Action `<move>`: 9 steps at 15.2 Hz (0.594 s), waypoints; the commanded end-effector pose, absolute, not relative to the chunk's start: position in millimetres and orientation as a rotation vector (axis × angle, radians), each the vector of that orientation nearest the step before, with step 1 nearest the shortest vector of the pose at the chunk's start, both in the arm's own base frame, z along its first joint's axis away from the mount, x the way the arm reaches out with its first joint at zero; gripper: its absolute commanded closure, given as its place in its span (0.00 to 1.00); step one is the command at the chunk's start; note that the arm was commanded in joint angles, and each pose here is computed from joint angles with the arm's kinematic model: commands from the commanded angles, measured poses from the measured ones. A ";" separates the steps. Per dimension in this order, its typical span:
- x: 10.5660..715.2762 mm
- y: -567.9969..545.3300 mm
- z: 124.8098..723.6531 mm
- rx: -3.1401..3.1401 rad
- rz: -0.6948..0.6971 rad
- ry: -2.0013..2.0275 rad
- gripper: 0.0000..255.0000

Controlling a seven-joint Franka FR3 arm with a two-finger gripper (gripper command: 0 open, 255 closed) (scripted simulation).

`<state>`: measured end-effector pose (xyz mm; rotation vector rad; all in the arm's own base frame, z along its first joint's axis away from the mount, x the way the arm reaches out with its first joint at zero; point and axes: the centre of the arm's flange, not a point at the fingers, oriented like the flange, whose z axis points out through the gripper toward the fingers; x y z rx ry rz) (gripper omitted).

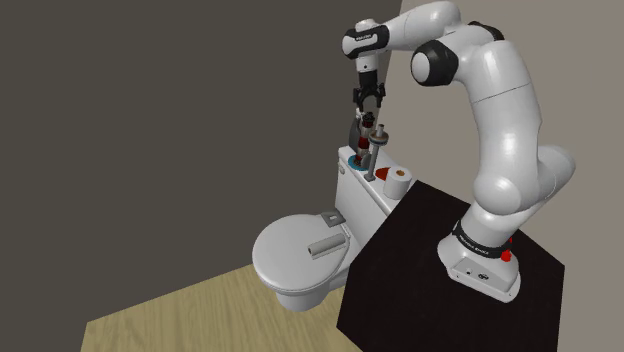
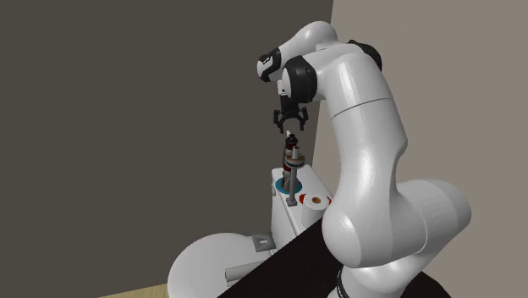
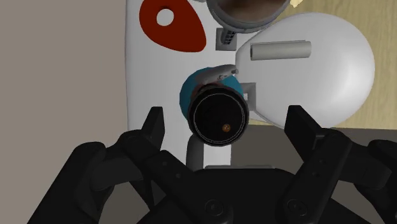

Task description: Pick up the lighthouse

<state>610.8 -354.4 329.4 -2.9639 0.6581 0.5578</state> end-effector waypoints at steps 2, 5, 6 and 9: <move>615.9 -359.4 313.9 -2.960 0.564 0.665 0.00; 615.9 -359.4 298.0 -2.960 0.564 0.665 0.00; 615.9 -359.4 292.7 -2.960 0.564 0.665 0.00; 615.9 -359.4 284.4 -2.960 0.564 0.665 0.00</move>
